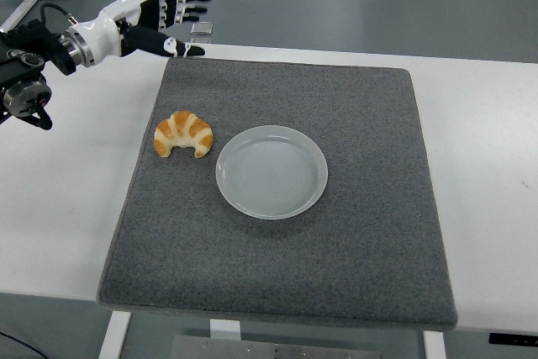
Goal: Place the bread on the plate
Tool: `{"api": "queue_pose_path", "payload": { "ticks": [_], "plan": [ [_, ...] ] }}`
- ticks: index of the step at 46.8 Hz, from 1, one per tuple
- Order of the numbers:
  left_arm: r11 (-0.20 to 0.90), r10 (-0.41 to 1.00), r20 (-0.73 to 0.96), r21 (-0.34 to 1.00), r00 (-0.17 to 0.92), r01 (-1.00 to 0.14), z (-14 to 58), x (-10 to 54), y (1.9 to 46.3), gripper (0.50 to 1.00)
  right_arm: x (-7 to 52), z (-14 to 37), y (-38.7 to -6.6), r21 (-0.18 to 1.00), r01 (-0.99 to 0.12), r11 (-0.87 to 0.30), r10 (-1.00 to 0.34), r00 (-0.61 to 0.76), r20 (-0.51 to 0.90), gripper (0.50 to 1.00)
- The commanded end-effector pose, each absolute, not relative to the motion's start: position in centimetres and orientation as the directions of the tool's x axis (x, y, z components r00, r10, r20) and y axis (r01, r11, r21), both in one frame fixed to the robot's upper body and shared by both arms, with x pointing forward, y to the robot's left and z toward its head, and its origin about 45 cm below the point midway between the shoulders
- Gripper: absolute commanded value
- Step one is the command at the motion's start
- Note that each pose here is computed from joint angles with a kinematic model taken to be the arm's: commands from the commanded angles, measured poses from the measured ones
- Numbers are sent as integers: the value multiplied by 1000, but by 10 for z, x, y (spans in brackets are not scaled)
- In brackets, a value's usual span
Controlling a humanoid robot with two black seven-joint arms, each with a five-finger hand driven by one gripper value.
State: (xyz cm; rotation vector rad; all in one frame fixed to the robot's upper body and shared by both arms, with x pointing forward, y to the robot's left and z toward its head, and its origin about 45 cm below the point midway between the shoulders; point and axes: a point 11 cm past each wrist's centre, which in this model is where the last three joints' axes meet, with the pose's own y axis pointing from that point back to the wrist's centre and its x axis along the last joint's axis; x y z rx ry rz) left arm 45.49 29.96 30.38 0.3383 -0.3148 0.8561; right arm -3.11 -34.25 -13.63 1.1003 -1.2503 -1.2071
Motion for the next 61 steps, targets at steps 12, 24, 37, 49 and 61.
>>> {"api": "queue_pose_path", "payload": {
  "ticks": [12,24,37,49,61],
  "plan": [
    [616,402,594,388,697,-686,293,437,312,943,-31,-136,-343,996,42,75,-996,-47,77,952],
    [582,294,671,439,681,-684,284,437,314,951,-31,-136,-343,996,42,75,-996,-47,77,952],
    [546,166,720,502,674,-670,270,436,313,943,-31,-136,-342,996,42,75,-996,-48,77,952],
    [545,110,745,508,658,-667,252,440,296,917,-31,-136,-343,996,42,75,-996,-47,77,952],
    [547,84,744,522,663,-654,243,440,288,894,-31,-136,-343,996,42,75,-996,-47,77,952]
  ]
}}
